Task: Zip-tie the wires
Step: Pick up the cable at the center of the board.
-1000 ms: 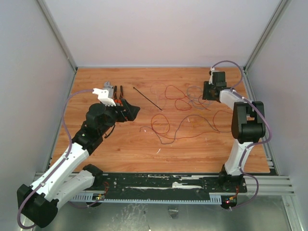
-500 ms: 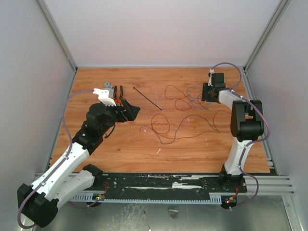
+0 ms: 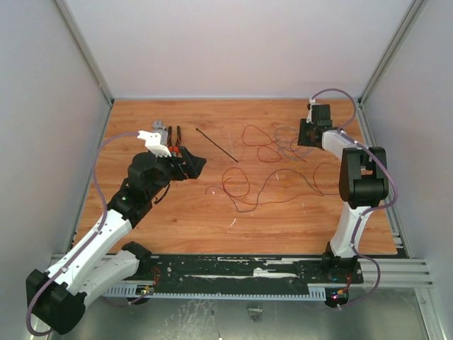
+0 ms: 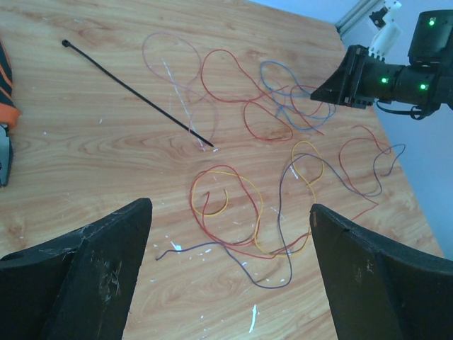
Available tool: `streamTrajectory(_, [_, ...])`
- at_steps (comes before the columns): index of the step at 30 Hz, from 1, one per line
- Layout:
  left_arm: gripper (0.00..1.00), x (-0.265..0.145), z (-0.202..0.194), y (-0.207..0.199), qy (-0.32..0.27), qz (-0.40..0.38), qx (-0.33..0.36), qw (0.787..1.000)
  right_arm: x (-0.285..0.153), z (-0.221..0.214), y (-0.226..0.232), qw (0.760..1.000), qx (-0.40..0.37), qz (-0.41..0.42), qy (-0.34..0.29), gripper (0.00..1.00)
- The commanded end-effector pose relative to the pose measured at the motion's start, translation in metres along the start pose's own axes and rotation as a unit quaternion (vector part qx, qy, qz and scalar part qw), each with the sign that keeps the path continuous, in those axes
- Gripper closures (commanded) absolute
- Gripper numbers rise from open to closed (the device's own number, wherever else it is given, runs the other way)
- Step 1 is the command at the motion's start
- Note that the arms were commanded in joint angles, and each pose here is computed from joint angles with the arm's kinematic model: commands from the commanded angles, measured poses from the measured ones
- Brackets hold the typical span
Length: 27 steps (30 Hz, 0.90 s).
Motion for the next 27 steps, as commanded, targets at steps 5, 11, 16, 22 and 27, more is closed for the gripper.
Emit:
streamTrajectory(5, [0.02, 0.001, 0.004, -0.001, -0.012, -0.010, 0.001, 1.000, 0.007, 0.024, 0.003, 1.000, 0.007, 0.005, -0.029, 0.63])
streamTrajectory(11, [0.02, 0.002, 0.003, -0.001, -0.010, -0.009, 0.002, 1.000, 0.010, 0.025, 0.007, 0.999, 0.010, 0.021, -0.029, 0.55])
streamTrajectory(16, [0.02, 0.003, 0.003, -0.001, -0.009, -0.008, 0.003, 1.000, 0.009, 0.027, 0.012, 0.998, 0.013, 0.043, -0.035, 0.52])
streamTrajectory(22, [0.02, 0.004, 0.004, -0.001, -0.007, -0.008, 0.003, 1.000, 0.005, 0.036, 0.021, 0.996, 0.022, 0.078, -0.050, 0.42])
streamTrajectory(27, [0.02, 0.004, 0.003, -0.001, -0.007, -0.007, 0.003, 1.000, 0.011, 0.039, 0.020, 0.995, 0.024, 0.078, -0.051, 0.39])
Point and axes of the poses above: each gripper's point midway between its finger pads, its own x axis out along the fingers, its own y axis along the line the jaws close on, z = x × y, the point moved 6 cm from there along -x, back along the fingers, and after that the axes turned 1 degree about -x, right-handed, at the moved point
